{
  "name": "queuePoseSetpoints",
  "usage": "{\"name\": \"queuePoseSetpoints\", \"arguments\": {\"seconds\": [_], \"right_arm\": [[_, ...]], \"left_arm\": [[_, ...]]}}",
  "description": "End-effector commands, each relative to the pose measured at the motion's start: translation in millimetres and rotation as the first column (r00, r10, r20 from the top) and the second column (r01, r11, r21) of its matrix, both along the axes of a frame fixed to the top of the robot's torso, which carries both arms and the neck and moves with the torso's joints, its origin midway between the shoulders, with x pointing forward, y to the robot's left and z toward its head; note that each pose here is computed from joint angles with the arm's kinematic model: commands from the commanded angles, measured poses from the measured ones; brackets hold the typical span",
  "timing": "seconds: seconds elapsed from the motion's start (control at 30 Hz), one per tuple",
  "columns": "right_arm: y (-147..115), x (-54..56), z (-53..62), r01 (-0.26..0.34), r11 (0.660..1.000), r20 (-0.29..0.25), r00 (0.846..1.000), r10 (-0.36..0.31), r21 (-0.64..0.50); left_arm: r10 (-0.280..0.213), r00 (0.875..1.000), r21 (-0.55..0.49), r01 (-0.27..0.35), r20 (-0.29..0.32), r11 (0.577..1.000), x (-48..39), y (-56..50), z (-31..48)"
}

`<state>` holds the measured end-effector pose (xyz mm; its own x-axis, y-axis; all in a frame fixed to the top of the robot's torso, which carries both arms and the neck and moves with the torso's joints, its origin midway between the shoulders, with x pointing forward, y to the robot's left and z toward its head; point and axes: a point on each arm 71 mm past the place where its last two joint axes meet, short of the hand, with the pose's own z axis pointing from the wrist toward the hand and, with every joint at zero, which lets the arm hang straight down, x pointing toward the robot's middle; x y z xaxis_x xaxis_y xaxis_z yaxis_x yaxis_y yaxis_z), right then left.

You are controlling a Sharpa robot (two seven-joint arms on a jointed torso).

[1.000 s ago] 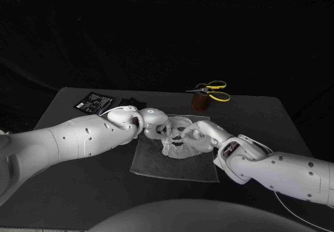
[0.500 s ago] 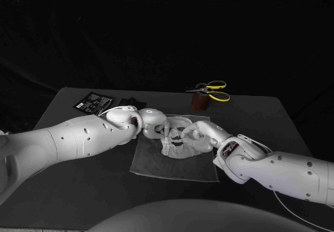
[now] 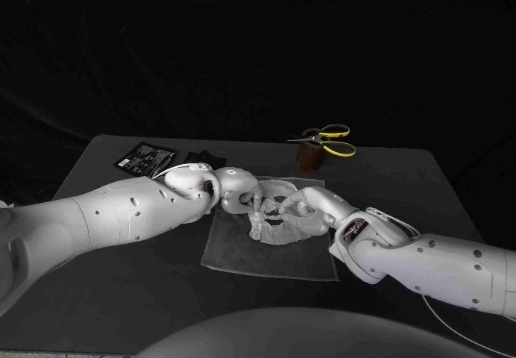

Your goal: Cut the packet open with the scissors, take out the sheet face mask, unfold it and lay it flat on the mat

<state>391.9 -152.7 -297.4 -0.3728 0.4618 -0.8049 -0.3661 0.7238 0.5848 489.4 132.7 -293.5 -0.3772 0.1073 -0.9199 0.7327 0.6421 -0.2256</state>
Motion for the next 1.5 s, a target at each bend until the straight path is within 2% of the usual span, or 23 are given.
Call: {"name": "queuePoseSetpoints", "arguments": {"seconds": [0.03, 0.5, 0.73, 1.03, 1.3, 1.5], "right_arm": [[1, -0.3, -0.7, -0.011, 1.000, -0.006, 1.000, 0.011, -0.014], [2, 0.1, -2.7, -0.019, 0.999, -0.015, 1.000, 0.019, -0.027], [2, 0.4, -3.5, -0.019, 0.999, -0.019, 1.000, 0.018, -0.032], [1, 0.5, -3.8, -0.019, 0.999, -0.021, 1.000, 0.018, -0.034], [0, 0.8, -4.0, -0.015, 0.999, -0.020, 1.000, 0.015, -0.035], [1, 0.8, -3.8, -0.015, 0.999, -0.017, 1.000, 0.015, -0.034]], "left_arm": [[0.000, 1.000, -0.002, 0.000, -0.011, 1.000, -0.5, -0.8, -0.3], [0.002, 1.000, -0.061, -0.003, -0.019, 0.998, -4.9, 5.0, 4.1], [0.011, 1.000, -0.075, -0.013, -0.024, 0.997, -7.0, 14.1, 7.1], [0.034, 0.999, -0.071, -0.035, -0.021, 0.997, -5.0, 27.1, 7.8], [0.059, 0.998, -0.108, -0.060, -0.011, 0.992, -4.0, 42.8, 14.5], [0.067, 0.998, -0.259, -0.062, 0.012, 0.964, -9.3, 44.5, 26.4]]}}
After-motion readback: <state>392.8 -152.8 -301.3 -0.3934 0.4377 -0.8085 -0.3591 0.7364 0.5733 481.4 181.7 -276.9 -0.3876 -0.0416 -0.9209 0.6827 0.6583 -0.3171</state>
